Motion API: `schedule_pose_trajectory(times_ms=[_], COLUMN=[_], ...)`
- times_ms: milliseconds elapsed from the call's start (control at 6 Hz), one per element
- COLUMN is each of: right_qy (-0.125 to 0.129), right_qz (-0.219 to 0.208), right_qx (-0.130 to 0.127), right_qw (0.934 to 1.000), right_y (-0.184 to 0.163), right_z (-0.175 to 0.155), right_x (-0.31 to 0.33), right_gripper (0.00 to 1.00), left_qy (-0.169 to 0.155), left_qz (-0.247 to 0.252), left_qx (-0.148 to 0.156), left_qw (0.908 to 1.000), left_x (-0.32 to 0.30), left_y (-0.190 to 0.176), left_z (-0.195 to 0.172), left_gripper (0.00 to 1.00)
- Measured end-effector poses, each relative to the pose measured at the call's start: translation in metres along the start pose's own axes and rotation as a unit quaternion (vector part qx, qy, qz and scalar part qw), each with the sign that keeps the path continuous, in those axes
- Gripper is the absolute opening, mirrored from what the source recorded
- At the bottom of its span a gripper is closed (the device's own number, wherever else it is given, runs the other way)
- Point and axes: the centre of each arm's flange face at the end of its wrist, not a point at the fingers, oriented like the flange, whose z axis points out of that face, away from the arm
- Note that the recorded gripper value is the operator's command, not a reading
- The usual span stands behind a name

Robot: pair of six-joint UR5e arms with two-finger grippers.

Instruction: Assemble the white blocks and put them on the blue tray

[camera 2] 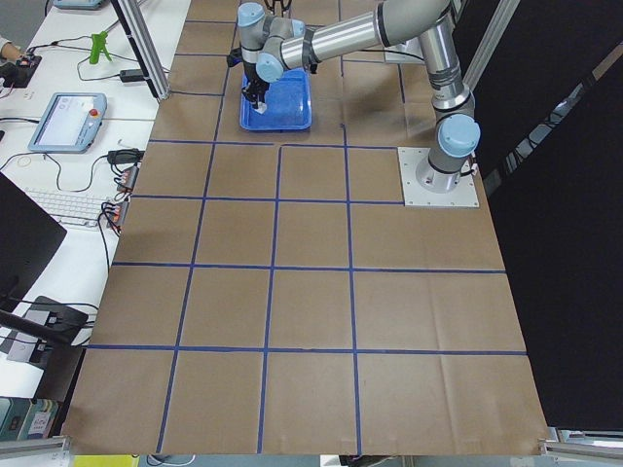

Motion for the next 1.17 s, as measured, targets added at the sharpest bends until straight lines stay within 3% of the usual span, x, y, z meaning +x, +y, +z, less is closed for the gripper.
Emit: schedule_pose_trajectory(times_ms=[167,500,833,1167], right_qy=[0.012,0.039,0.047,0.038], right_qz=[-0.007,-0.02,-0.02,-0.006], right_qx=[-0.007,-0.004,0.019,0.031], right_qw=[0.9999,0.999,0.9985,0.9988], right_y=[-0.012,-0.06,-0.097,-0.13], right_z=[-0.015,-0.041,-0.041,-0.032], right_x=[0.002,0.007,0.01,-0.003], right_gripper=[0.29,0.29,0.3,0.3], left_qy=[0.004,0.005,-0.007,-0.032], left_qz=[0.099,0.246,0.292,0.306], left_qx=[-0.001,-0.001,0.007,0.03], left_qw=[0.9951,0.9694,0.9564,0.951], left_x=[0.027,0.064,0.077,0.088], left_y=[0.003,0.012,0.007,-0.002], left_z=[0.009,0.033,0.041,0.04], left_gripper=[0.0,0.0,0.0,0.0])
